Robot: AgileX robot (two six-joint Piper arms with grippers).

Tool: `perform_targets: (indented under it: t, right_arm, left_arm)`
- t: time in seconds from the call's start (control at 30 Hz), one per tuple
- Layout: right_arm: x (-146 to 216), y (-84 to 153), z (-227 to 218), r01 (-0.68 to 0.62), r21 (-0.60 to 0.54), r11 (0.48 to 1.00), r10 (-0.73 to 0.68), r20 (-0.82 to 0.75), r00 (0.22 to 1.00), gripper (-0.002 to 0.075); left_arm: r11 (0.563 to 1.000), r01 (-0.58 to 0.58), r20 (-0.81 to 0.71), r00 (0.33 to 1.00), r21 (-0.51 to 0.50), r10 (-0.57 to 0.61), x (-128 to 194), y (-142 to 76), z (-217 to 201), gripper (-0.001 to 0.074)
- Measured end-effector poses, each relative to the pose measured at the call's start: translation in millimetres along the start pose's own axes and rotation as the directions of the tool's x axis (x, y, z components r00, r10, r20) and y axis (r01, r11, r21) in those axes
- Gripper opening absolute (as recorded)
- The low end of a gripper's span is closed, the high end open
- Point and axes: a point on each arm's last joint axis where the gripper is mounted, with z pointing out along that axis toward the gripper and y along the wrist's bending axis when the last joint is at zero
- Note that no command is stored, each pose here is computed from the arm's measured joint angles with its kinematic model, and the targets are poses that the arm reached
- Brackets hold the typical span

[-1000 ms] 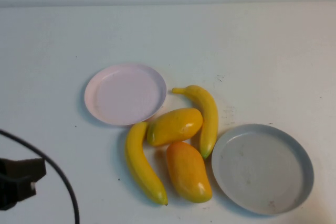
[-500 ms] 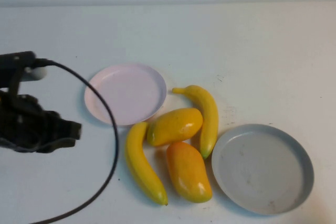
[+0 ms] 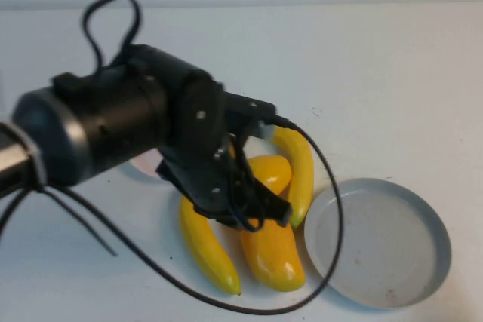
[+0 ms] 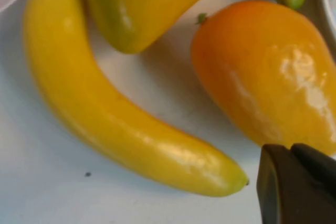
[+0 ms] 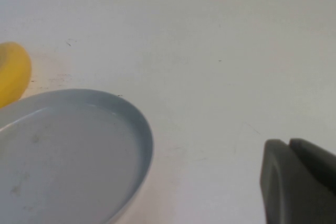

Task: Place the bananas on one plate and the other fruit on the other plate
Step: Put one type of fruit in the left plate

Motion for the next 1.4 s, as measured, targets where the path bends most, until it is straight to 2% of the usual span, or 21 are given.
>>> perform_targets:
  t: [0.17,0.27,0.33,0.43,0.57,0.6,0.67,0.8,1.4]
  right_arm:
    - [0.0,0.0,0.0,0.000,0.000,1.000,0.000,0.000,1.000,-0.0017]
    - [0.0,0.0,0.0,0.000,0.000,1.000,0.000,0.000,1.000,-0.0017]
    - [0.0,0.0,0.0,0.000,0.000,1.000,0.000,0.000,1.000,-0.0017]
    - [0.0,0.0,0.0,0.000,0.000,1.000,0.000,0.000,1.000,-0.0017]
    - [0.0,0.0,0.0,0.000,0.000,1.000,0.000,0.000,1.000,-0.0017]
    - [0.0,0.0,0.0,0.000,0.000,1.000,0.000,0.000,1.000,-0.0017]
    - [0.0,0.0,0.0,0.000,0.000,1.000,0.000,0.000,1.000,-0.0017]
    - [0.0,0.0,0.0,0.000,0.000,1.000,0.000,0.000,1.000,-0.0017]
    - [0.0,0.1,0.0,-0.004,-0.001,1.000,0.004,0.000,1.000,-0.0017]
  left_arm:
    - [0.996,-0.086,-0.058,0.995,-0.004,0.086,-16.8,-45.5,13.9,-0.0002]
    - [0.995,-0.096,-0.064,0.993,0.011,0.097,-22.7,-55.2,15.9,0.0001]
    - [0.995,-0.104,-0.076,0.992,0.009,0.105,-23.5,-55.8,18.1,0.0033]
    - [0.995,-0.104,-0.117,0.988,-0.006,0.102,-23.8,-50.8,27.5,0.0188]
    - [0.996,-0.081,-0.137,0.988,-0.022,0.077,-25.4,-47.3,37.8,0.0525]
    - [0.998,-0.057,-0.134,0.990,-0.025,0.053,-25.6,-47.3,38.0,0.0584]
    - [0.999,0.006,-0.130,0.991,-0.033,-0.011,-25.9,-47.4,38.0,0.0647]
    - [0.996,0.073,-0.121,0.990,-0.054,-0.079,-26.4,-46.2,38.0,0.0668]
    - [0.991,0.104,-0.141,0.983,-0.085,-0.116,-29.5,-44.9,59.4,0.0668]
